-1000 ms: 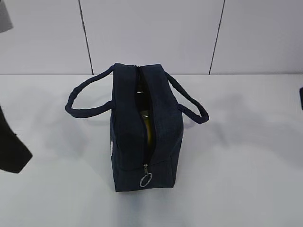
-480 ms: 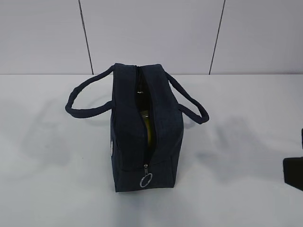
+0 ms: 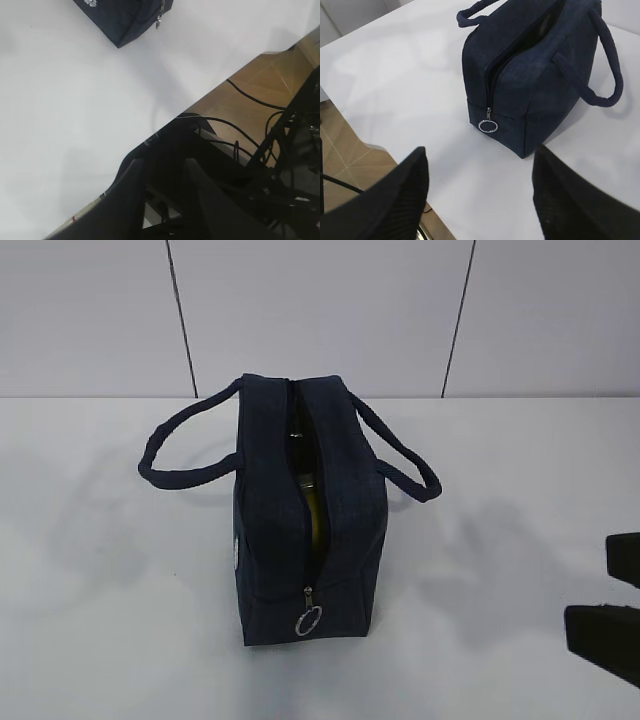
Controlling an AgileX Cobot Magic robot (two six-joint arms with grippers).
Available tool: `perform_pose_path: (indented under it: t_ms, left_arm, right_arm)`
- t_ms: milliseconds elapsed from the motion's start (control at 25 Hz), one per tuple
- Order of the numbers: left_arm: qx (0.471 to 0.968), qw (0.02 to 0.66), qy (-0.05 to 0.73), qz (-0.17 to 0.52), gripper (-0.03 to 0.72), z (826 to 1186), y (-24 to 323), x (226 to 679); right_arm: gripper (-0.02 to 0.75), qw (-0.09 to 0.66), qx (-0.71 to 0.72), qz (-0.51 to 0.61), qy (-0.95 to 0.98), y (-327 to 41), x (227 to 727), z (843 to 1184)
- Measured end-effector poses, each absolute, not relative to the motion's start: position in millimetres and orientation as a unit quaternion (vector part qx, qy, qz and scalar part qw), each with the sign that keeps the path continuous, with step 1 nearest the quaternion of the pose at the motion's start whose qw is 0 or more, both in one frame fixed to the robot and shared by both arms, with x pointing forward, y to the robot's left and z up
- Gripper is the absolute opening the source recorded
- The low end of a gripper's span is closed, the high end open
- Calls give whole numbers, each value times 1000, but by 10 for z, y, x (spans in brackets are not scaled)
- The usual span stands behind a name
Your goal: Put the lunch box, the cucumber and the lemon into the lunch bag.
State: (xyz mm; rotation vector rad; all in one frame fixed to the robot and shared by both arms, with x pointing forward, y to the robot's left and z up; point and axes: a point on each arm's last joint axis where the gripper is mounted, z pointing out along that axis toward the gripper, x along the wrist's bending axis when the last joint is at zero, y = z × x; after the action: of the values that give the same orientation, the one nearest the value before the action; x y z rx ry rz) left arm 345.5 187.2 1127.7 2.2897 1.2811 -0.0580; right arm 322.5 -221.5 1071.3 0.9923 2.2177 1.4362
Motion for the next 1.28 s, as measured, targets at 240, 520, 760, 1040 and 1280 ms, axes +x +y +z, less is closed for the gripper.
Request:
perform_pose_path:
  t_ms: [240, 520, 760, 1040, 1280]
  left_arm:
    - [843, 266, 467, 4, 183, 11176, 1872, 3508]
    - [832, 332, 440, 61, 183, 10885, 1883, 3563]
    - [820, 362, 433, 95, 186, 10670, 1898, 3598]
    - [807, 389, 433, 102, 186, 10692, 1874, 3627]
    - [795, 410, 437, 100, 188, 10722, 1851, 3641]
  right_arm:
    - [472, 170, 344, 514, 768, -2206, 3256, 10490]
    - [472, 162, 368, 516, 757, -2218, 3264, 10341]
    - [472, 157, 391, 509, 750, -2221, 3299, 10223]
    - [472, 121, 431, 505, 738, -2165, 3385, 10164]
    - [472, 99, 400, 430, 803, -2046, 3546, 10107]
